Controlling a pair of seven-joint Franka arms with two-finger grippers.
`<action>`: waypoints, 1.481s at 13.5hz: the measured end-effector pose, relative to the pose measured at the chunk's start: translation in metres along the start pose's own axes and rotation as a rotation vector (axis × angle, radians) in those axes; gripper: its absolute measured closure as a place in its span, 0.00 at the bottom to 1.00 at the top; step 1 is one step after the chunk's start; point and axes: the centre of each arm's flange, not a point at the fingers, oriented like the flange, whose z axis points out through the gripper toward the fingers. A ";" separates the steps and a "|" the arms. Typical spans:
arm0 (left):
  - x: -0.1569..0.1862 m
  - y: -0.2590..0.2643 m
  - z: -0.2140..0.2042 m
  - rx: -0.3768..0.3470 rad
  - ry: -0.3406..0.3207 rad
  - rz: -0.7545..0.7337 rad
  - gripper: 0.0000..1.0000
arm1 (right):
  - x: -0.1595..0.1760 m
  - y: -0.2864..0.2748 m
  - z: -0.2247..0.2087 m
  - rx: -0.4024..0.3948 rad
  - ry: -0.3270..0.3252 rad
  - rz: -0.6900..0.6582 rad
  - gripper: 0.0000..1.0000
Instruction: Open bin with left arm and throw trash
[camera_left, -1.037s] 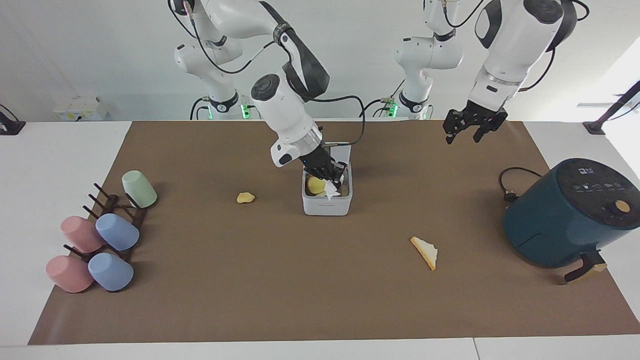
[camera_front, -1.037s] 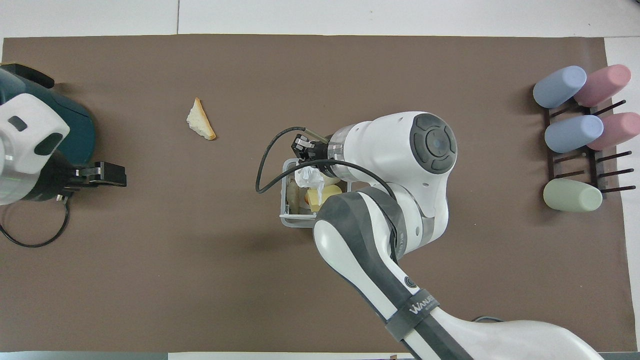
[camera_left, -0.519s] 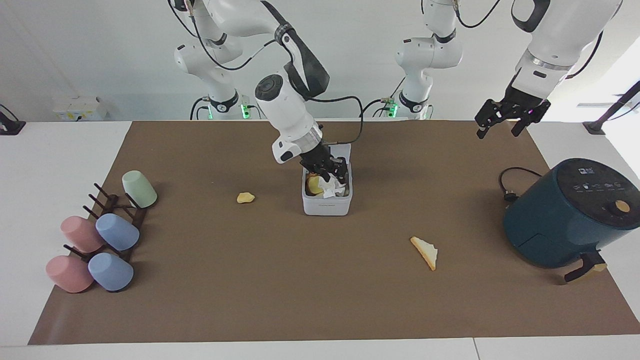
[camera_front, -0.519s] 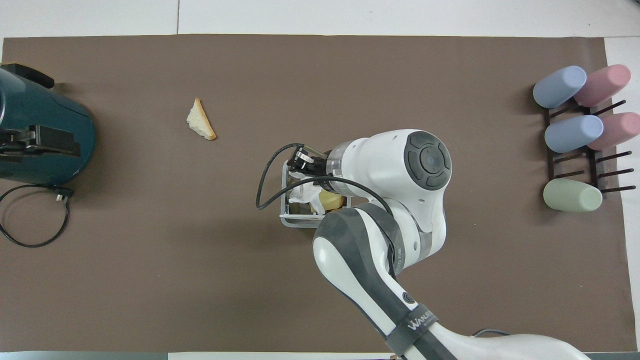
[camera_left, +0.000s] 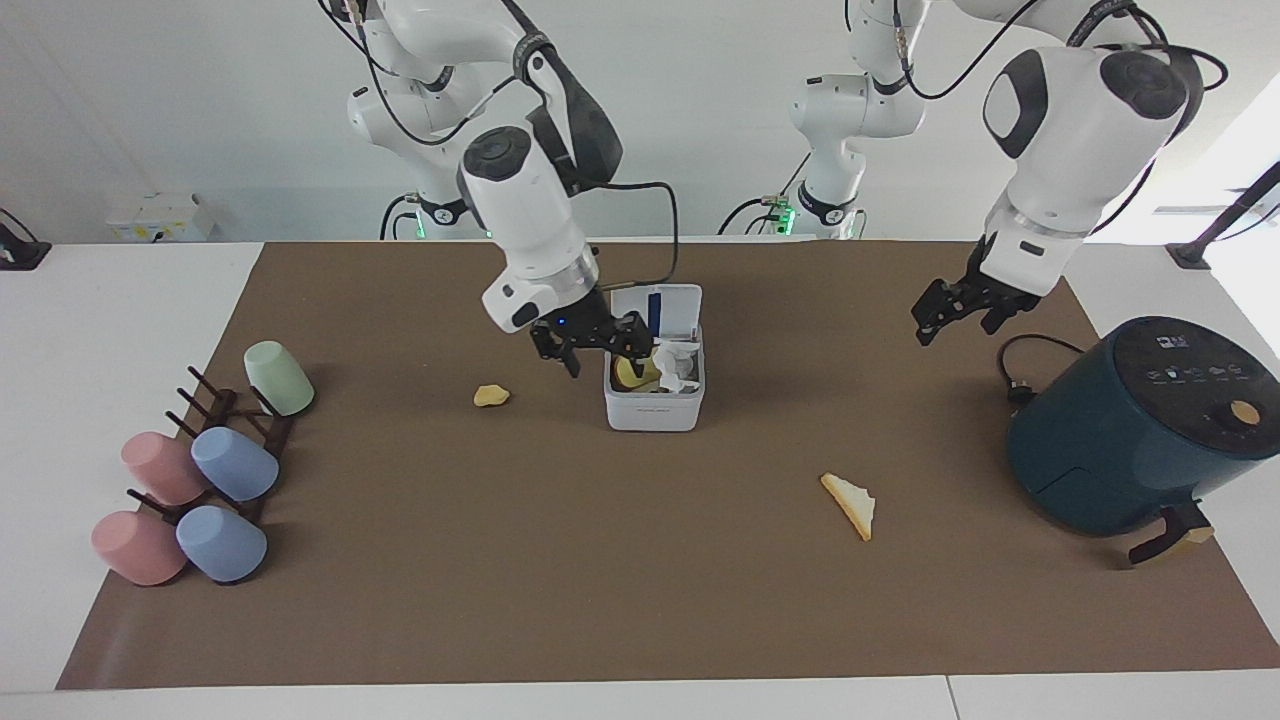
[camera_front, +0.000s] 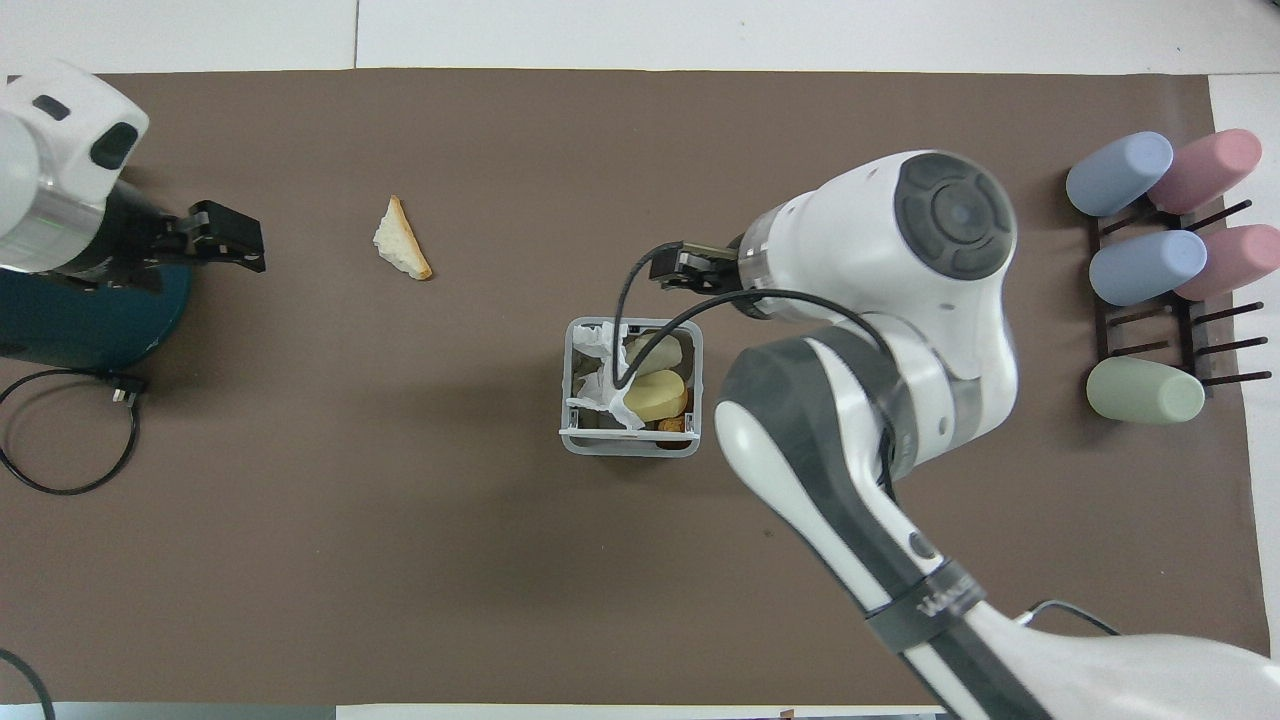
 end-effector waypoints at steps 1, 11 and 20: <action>0.005 0.015 0.020 0.005 -0.005 -0.045 0.00 | 0.013 0.036 0.003 -0.016 -0.013 -0.088 0.00; 0.045 0.078 0.186 0.029 0.016 -0.264 0.00 | -0.052 0.141 0.113 -0.135 -0.106 -0.371 0.00; 0.036 0.081 0.250 -0.007 0.069 -0.264 0.34 | -0.071 0.159 0.135 -0.159 -0.108 -0.376 0.08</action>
